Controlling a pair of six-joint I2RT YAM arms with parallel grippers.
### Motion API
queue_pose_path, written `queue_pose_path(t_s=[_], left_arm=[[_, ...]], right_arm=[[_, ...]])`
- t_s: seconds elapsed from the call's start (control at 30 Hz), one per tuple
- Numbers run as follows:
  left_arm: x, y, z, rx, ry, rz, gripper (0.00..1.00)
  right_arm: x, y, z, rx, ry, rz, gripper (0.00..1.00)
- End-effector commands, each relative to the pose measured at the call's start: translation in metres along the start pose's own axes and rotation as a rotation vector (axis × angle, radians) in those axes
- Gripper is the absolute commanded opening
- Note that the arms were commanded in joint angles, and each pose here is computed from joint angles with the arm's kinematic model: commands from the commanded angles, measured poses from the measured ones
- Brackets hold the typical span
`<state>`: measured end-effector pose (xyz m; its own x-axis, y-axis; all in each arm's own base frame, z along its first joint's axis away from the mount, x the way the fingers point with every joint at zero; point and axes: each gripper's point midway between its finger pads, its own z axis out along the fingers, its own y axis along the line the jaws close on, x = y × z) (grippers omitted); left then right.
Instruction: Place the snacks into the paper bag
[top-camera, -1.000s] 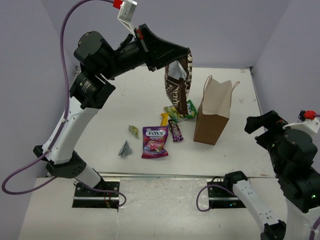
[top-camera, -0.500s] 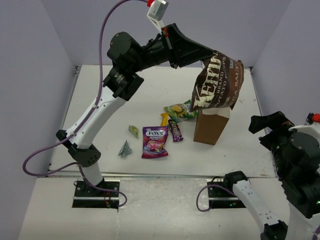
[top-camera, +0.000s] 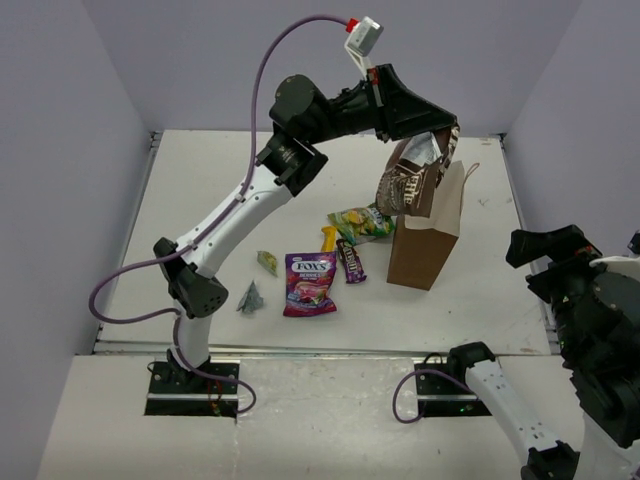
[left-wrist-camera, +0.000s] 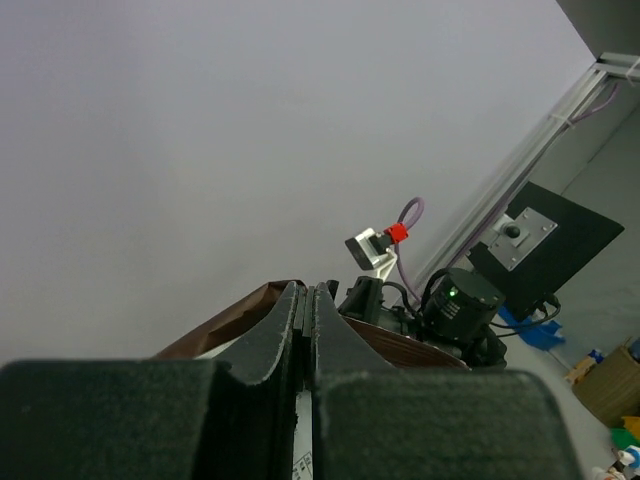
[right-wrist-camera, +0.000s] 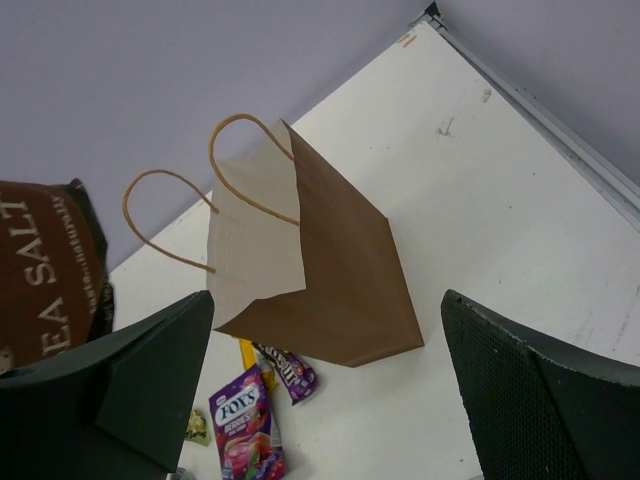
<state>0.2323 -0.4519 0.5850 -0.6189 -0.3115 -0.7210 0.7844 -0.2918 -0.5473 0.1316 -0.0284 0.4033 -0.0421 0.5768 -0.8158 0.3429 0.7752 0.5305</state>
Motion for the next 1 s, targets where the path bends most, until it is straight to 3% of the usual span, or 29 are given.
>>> queue_pose_path(t_s=[0.0,0.2,0.5,0.97], left_arm=[[-0.012,-0.033,0.003,0.119,-0.031,0.050,0.00],[-0.011,-0.031,0.003,0.109,-0.035,0.053,0.00],[0.010,0.012,0.008,0.069,0.008,0.033,0.00],[0.016,0.026,0.012,0.084,0.010,0.024,0.00]], right_arm=[[-0.011,0.000,-0.003,0.014,-0.040,0.032,0.99],[-0.011,-0.002,-0.002,0.024,-0.040,0.018,0.99],[-0.015,0.000,0.004,0.043,-0.046,-0.004,0.99],[-0.008,0.002,0.011,0.041,-0.023,-0.028,0.99]])
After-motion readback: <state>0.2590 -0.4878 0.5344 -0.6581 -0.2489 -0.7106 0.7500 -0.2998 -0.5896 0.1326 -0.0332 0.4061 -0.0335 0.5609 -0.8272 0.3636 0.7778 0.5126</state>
